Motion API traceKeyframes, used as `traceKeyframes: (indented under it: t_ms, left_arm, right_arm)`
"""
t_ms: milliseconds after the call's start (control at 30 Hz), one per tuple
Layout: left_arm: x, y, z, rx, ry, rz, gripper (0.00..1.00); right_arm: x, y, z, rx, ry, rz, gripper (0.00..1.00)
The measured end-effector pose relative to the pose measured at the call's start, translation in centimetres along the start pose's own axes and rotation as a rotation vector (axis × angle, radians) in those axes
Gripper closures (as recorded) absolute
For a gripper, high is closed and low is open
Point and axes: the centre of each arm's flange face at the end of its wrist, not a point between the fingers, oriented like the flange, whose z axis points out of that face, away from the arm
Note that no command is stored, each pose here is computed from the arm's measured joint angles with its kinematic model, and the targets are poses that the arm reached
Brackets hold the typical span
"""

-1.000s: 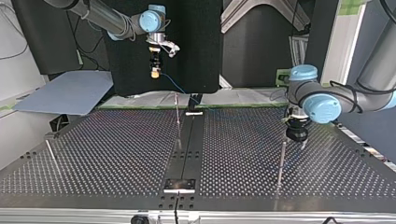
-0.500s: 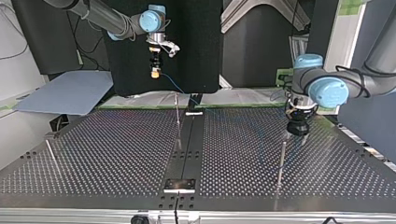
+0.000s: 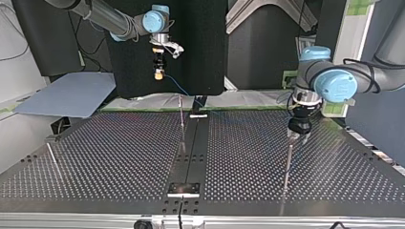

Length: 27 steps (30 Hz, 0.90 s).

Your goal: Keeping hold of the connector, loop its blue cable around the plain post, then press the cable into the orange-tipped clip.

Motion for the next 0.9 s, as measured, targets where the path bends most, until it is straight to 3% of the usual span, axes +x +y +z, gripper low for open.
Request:
traceKeyframes:
  t_ms: [233,633,900]
  left_arm:
    - [0.7,-0.4,-1.3,0.019,0.020,-0.004,0.00]
    - [0.4,-0.8,-3.5,0.021,0.006,0.000,0.00]
    - [-0.9,-2.5,-6.2,0.016,-0.005,0.049,0.00]
  right_arm:
    - [0.0,-0.1,-0.1,0.002,-0.001,0.002,1.00]
    - [0.0,-0.3,-0.2,0.005,-0.002,0.002,1.00]
    - [-0.1,-0.3,-0.2,0.008,-0.002,0.001,1.00]
